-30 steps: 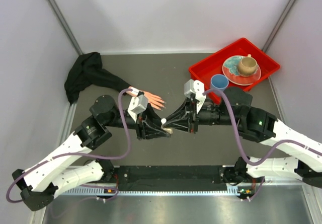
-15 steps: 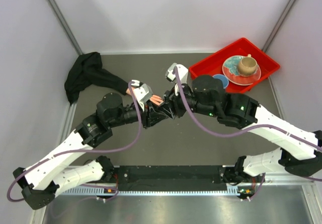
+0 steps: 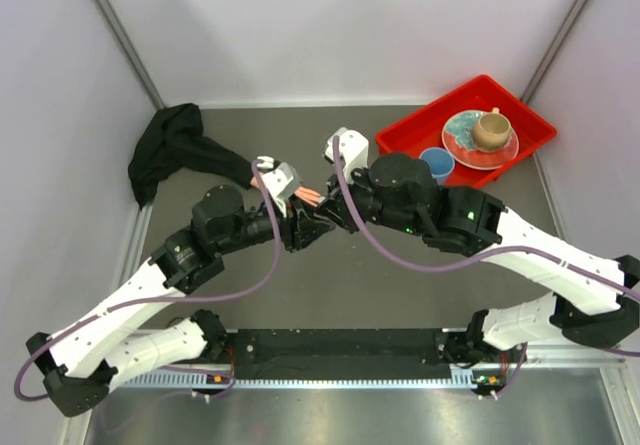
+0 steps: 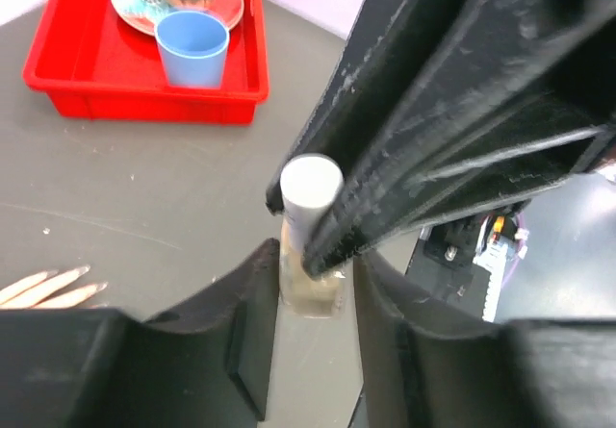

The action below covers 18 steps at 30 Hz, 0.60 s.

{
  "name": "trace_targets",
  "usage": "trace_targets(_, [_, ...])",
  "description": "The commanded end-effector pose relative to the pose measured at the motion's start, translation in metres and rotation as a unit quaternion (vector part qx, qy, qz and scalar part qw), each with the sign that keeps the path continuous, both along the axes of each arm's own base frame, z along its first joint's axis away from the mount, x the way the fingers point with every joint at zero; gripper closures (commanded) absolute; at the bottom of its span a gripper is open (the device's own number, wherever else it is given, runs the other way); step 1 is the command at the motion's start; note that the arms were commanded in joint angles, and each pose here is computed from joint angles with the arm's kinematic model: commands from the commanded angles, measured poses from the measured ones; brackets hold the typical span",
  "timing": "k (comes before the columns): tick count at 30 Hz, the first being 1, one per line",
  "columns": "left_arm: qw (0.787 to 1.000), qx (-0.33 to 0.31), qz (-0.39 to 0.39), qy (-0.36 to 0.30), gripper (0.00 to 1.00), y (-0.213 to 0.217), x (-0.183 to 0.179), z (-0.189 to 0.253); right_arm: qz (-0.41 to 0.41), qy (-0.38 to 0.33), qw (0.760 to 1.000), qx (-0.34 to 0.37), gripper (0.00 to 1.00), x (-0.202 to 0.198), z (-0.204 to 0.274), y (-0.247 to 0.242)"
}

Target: Paint the nails

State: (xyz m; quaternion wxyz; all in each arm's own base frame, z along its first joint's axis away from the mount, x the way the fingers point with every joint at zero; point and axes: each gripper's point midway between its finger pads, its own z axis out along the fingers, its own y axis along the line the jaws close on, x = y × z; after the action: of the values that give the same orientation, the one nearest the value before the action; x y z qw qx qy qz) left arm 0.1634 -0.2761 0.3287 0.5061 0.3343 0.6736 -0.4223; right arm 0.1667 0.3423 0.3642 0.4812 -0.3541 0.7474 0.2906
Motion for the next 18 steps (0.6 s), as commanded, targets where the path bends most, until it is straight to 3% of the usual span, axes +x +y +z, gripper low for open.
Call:
trace_targets(1, [0.994, -0.091, 0.016, -0.058, 0.54, 0.008, -0.003, 0.048, -0.036, -0.013, 0.996, 0.08, 1.0, 0.003, 0.035, -0.01])
trace_targets(10, [0.993, -0.103, -0.003, -0.06, 0.48, 0.006, -0.009, 0.041, -0.053, 0.012, 0.989, 0.135, 1.0, -0.002, 0.044, -0.018])
trace_targets(18, [0.991, -0.12, -0.013, -0.063, 0.47, -0.002, -0.008, 0.043, -0.053, 0.03, 0.989, 0.138, 1.0, -0.004, 0.044, -0.014])
